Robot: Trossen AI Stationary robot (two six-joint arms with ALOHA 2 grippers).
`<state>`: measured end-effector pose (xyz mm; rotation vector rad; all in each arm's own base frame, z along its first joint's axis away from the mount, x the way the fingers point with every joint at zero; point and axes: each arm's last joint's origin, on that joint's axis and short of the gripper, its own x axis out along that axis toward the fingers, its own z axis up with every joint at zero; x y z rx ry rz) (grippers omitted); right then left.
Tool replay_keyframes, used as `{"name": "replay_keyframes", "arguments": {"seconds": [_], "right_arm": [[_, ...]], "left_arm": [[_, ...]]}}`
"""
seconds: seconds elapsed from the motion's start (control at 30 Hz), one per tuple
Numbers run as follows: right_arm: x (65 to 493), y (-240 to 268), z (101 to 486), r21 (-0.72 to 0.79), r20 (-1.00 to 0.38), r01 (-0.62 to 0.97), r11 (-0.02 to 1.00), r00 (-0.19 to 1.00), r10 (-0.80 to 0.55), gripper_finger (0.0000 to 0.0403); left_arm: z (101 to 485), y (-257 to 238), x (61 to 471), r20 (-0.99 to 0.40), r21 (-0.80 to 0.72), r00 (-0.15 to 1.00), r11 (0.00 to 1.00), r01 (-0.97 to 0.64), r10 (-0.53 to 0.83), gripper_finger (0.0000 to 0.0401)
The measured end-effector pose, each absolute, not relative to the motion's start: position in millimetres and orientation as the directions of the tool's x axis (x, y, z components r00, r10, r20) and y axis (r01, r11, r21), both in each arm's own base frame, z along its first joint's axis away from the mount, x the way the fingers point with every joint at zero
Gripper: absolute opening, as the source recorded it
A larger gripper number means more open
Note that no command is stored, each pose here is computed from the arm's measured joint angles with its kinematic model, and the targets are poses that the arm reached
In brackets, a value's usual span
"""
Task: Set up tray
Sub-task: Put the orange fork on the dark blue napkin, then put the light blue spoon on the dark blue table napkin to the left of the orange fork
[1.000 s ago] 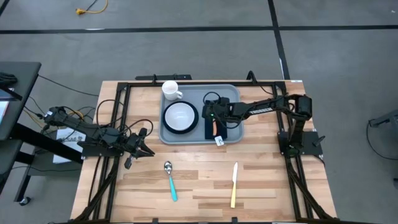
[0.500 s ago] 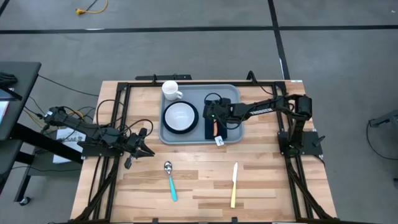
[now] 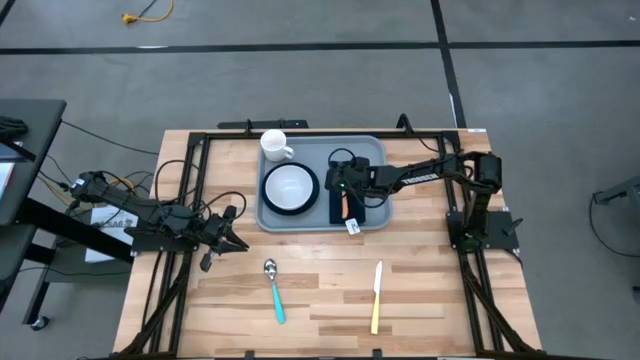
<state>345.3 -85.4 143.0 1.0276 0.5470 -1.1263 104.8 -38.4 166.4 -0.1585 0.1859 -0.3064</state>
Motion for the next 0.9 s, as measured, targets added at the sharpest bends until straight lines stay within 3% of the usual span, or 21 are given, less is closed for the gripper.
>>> {"name": "replay_keyframes", "arguments": {"seconds": [0.47,0.9], "right_arm": [[344.9,-85.4,142.8,0.386,-0.802,0.920,0.064,0.369,-0.469,0.0006],[344.7,-85.4,142.9,0.361,-0.793,0.928,0.095,0.359,-0.492,0.0098]], "left_arm": [[166.4,-38.4,104.8,-0.157,-0.183,0.936,0.941,0.284,-0.313,0.0025],[166.3,-38.5,104.8,-0.158,-0.183,0.936,0.941,0.284,-0.313,0.0025]]}}
